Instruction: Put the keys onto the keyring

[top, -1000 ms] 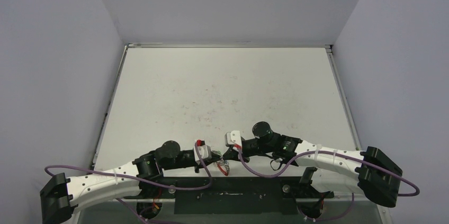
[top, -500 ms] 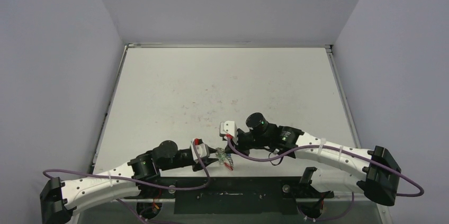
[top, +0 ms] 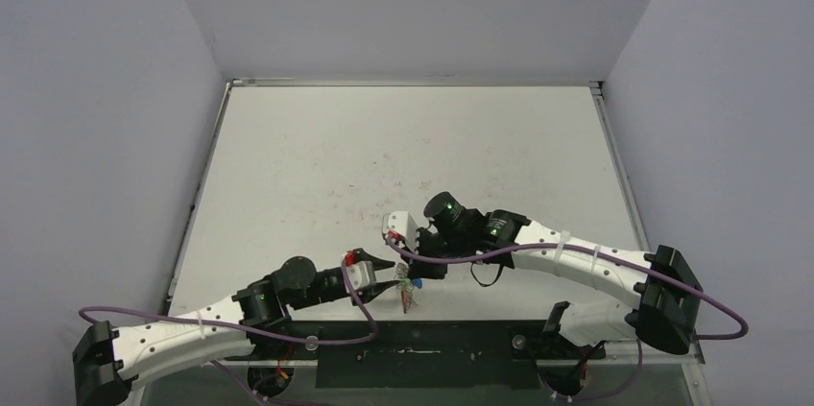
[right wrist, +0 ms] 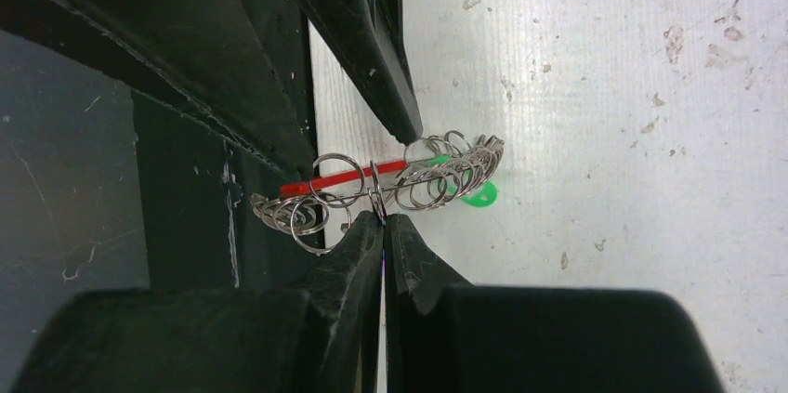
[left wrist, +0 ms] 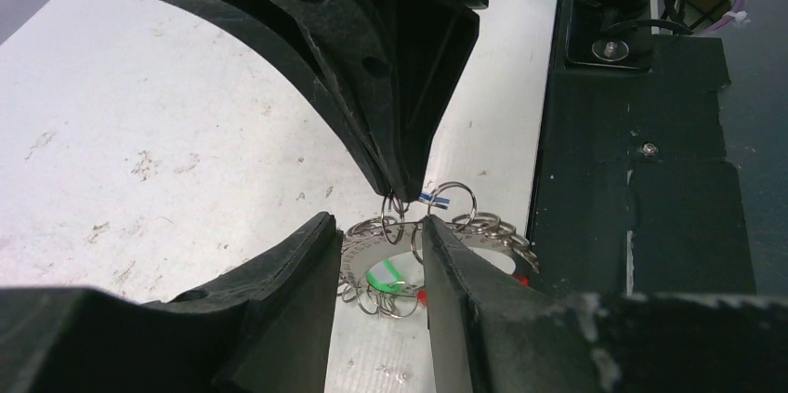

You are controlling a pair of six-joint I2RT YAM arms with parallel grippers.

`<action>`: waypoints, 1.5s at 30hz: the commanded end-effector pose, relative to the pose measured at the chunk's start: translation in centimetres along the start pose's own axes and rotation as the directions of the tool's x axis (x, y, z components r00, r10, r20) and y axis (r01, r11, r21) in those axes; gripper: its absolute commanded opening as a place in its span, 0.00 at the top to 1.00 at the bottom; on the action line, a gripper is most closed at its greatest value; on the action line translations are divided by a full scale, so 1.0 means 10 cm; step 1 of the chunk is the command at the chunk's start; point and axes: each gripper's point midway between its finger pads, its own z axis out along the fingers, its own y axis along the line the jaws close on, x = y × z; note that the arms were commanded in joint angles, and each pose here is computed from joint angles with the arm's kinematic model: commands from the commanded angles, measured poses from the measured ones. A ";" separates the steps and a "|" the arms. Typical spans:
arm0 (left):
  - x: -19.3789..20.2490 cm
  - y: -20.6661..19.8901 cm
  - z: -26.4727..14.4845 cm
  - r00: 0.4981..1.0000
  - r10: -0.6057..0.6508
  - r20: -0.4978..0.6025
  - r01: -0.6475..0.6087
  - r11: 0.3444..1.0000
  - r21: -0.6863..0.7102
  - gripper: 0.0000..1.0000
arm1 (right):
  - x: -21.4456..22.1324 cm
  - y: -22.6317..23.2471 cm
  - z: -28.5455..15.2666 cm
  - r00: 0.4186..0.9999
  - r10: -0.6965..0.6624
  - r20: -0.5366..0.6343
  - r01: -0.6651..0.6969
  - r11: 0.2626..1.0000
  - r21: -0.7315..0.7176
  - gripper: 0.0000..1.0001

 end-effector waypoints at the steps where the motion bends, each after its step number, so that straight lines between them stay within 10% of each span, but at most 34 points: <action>1: -0.18 0.02 0.06 0.996 0.025 0.089 -0.024 1.000 -0.010 0.66 | -0.23 0.05 -0.04 0.999 0.011 0.049 -0.010 1.000 -0.021 1.00; 38: 0.09 -0.03 0.19 1.000 0.013 -0.021 -0.012 1.000 0.023 1.00 | -0.34 0.05 -0.05 0.994 -0.006 0.105 0.007 1.000 -0.014 1.00; 45: 0.05 -0.02 0.13 0.998 -0.016 0.053 0.016 1.000 -0.005 1.00 | -0.37 -0.08 -0.16 0.985 -0.026 0.169 0.013 0.997 0.076 0.65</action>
